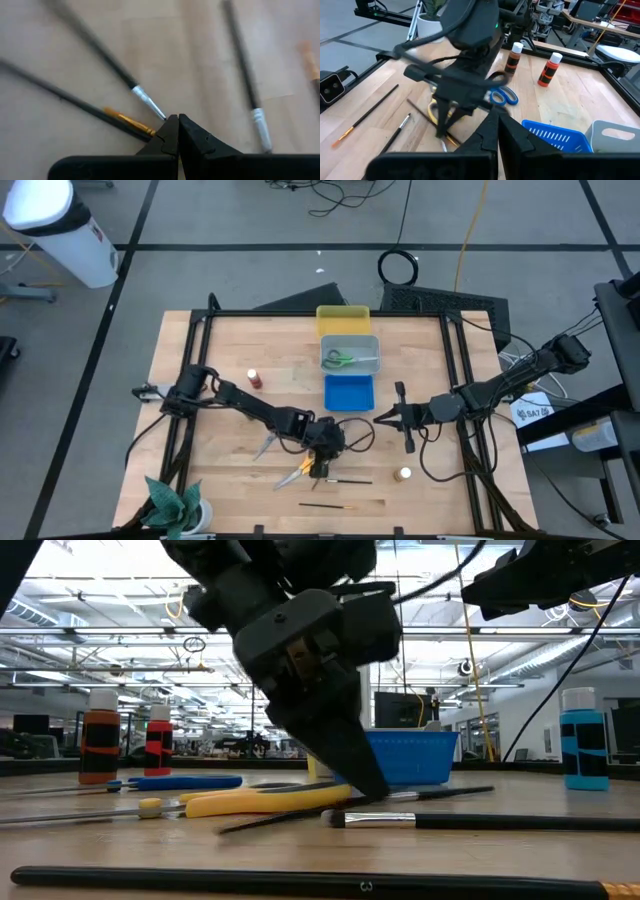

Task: Pick & Place Paint Supplies
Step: Adjust the paint brushes on the table

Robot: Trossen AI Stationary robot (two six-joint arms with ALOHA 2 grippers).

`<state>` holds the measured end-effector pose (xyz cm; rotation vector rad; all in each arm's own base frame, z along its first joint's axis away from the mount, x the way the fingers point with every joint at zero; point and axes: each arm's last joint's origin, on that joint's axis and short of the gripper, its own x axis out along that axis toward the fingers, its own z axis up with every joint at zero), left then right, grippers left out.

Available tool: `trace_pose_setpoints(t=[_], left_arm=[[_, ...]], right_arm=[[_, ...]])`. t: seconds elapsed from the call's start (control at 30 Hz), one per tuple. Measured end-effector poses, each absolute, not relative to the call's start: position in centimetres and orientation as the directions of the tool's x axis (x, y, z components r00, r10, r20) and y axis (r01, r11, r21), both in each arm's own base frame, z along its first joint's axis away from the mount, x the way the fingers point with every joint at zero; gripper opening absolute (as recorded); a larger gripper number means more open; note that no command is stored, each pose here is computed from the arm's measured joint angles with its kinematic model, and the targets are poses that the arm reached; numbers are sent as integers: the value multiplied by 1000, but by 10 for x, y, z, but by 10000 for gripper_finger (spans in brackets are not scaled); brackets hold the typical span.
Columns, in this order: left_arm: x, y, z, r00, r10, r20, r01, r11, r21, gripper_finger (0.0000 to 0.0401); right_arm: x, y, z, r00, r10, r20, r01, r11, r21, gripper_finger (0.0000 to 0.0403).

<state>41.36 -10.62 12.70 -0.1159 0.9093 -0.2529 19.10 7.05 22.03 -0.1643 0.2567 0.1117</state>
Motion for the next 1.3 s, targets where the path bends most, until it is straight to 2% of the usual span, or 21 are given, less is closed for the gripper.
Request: trace_pose_setpoints(t=[0.1, 0.17, 1.3], left_arm=[[414, -103, 142, 648, -155, -746, 87, 988, -129, 6], [414, -103, 147, 670, -128, -732, 60, 991, -118, 6], [410, -120, 135, 653, -91, -752, -39, 988, -153, 7]], right_arm=[[191, 70, 220, 961, 89, -262, -131, 980, -147, 0], [191, 70, 221, 962, 88, -260, -130, 981, -147, 0], [191, 70, 220, 961, 86, -261, -128, 981, -148, 0]])
